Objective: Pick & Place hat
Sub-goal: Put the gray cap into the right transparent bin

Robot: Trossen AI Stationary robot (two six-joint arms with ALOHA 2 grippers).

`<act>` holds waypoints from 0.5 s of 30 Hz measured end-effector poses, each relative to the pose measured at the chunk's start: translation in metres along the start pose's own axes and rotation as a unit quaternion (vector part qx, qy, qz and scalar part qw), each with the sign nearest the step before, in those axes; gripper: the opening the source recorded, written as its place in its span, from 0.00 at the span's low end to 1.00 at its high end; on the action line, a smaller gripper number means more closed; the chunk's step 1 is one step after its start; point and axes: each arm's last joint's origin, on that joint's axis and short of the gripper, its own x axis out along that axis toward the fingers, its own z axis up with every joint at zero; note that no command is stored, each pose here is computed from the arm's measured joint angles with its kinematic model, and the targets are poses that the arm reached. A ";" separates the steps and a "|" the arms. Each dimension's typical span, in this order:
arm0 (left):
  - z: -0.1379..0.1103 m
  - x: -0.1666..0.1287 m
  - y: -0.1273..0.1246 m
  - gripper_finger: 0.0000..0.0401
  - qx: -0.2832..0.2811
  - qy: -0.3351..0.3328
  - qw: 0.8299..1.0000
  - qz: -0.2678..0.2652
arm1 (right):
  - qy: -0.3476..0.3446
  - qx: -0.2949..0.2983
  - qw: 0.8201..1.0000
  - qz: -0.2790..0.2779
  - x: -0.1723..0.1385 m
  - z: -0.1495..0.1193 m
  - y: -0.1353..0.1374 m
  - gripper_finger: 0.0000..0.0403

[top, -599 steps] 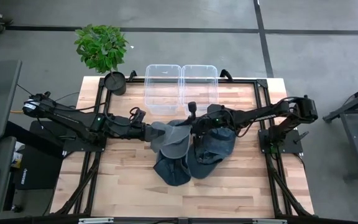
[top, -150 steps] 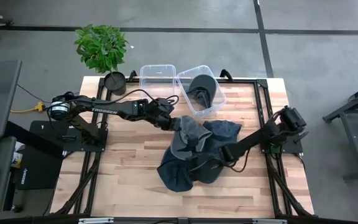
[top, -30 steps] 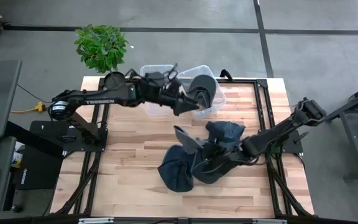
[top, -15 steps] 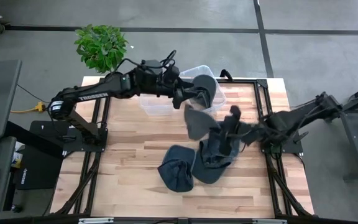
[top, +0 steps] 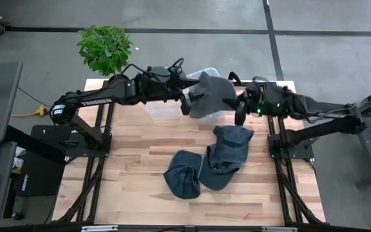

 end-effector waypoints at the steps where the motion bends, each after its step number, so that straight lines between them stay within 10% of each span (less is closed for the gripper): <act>1: -0.001 -0.001 -0.004 0.55 0.020 -0.002 1.000 0.016 | -0.011 0.008 1.000 0.008 0.001 0.005 -0.004 0.01; 9: -0.006 -0.009 -0.035 0.55 0.183 -0.003 0.971 0.152 | -0.092 0.051 0.993 0.060 0.008 0.038 -0.030 0.01; 15: -0.027 0.008 -0.051 0.55 0.325 0.052 0.911 0.250 | -0.157 0.085 0.979 0.094 0.006 0.058 -0.041 0.01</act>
